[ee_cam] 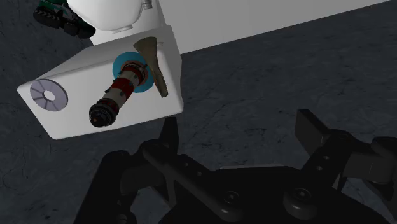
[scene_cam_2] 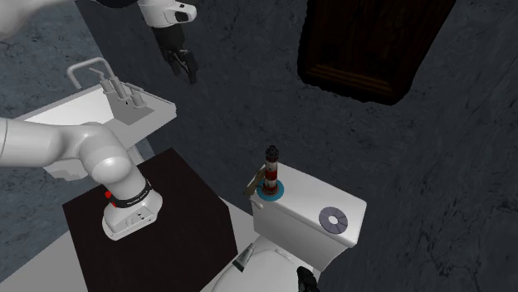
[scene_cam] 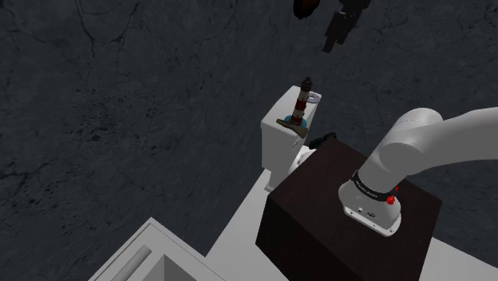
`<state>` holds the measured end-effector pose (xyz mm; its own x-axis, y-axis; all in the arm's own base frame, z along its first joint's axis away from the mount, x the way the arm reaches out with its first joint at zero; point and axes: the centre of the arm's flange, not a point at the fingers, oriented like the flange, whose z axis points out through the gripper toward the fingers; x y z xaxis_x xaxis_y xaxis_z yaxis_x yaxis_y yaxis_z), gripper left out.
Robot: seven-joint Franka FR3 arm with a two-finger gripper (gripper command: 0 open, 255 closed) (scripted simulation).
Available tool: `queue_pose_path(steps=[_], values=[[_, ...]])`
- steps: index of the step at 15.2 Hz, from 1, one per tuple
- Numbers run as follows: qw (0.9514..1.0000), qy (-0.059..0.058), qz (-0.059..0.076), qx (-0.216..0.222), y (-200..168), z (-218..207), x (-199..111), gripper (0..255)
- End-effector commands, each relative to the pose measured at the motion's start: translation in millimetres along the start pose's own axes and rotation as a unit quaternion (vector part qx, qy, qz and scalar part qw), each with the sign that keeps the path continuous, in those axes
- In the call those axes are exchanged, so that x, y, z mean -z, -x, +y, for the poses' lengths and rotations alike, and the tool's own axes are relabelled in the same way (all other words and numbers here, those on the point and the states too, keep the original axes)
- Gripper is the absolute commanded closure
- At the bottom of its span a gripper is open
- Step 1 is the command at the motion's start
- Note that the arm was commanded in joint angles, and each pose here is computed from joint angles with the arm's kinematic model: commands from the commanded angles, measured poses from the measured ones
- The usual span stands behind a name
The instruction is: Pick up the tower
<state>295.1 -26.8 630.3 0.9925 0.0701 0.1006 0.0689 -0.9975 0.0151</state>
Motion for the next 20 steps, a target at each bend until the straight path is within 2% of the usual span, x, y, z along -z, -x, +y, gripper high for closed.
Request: queue_pose_path(steps=[1,5,10,15,20], values=[[1.0,0.0,0.0,0.0,0.0,0.0,0.0,0],[0.9991,0.007,0.018,-0.038,-14.9,26.9,-39.1,0],[0.9953,0.015,0.041,-0.086,-32.6,62.9,-86.6,0],[0.9887,0.023,0.063,-0.134,-48.8,101.2,-132.9,0],[0.9793,0.031,0.085,-0.181,-63.2,141.8,-177.7,0]])
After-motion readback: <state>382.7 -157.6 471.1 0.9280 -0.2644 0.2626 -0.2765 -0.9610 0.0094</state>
